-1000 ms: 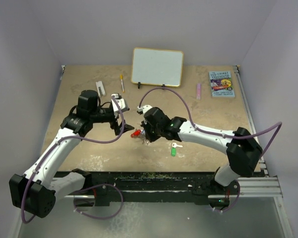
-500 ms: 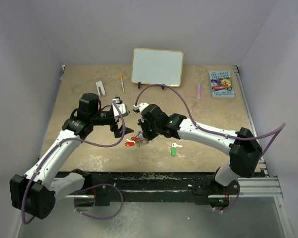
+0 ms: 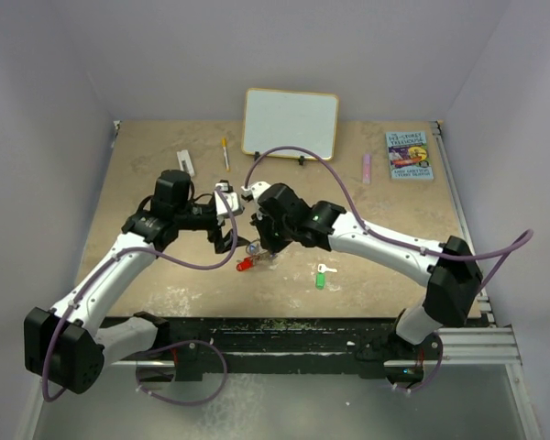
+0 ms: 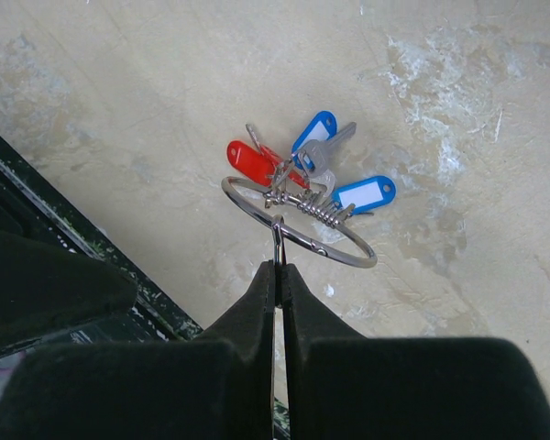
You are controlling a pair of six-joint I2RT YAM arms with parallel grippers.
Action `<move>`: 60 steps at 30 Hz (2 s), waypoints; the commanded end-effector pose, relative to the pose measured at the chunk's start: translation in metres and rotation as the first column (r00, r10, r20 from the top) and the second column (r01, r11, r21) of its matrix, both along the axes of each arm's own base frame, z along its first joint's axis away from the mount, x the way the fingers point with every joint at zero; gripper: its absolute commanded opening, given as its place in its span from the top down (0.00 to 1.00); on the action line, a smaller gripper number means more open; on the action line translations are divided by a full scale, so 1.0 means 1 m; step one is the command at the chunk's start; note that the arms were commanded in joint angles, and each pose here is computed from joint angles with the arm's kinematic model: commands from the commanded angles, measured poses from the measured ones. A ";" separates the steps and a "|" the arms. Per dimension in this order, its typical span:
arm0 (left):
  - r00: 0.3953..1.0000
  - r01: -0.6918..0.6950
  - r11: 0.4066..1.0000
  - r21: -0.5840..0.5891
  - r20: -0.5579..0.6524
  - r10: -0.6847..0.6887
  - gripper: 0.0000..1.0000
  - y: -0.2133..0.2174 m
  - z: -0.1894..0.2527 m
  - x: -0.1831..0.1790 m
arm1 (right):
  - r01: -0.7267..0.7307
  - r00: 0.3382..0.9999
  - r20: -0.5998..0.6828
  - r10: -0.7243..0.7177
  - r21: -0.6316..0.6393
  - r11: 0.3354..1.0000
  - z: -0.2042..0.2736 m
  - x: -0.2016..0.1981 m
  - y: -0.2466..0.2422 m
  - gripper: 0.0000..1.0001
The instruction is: Put the keys on the keyring
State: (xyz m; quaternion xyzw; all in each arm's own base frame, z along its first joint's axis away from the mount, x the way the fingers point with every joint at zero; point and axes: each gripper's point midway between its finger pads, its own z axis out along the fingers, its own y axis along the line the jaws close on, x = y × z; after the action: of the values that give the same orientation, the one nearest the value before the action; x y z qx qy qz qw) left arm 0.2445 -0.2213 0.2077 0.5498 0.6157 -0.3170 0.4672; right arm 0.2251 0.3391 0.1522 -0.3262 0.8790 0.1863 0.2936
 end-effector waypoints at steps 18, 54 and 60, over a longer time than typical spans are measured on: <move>0.993 0.086 0.995 -0.049 0.086 -0.081 0.09 -0.012 0.034 -0.001 | -0.027 0.998 0.054 0.024 0.053 0.998 0.040 0.008 0.014 1.00; 0.993 0.112 0.992 -0.050 0.050 -0.109 0.08 -0.015 0.025 -0.006 | -0.048 0.997 0.071 0.039 0.129 0.990 0.067 0.009 0.027 1.00; 0.992 0.121 0.991 -0.053 0.037 -0.119 0.14 -0.017 0.022 -0.008 | -0.054 0.997 0.068 0.045 0.144 0.988 0.068 0.008 0.029 1.00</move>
State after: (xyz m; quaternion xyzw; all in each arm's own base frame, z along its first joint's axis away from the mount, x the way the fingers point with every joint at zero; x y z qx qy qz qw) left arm 0.2401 -0.2308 0.2176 0.5657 0.5936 -0.3384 0.4617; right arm 0.2292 0.3530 0.1844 -0.3340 0.8678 0.2070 0.3043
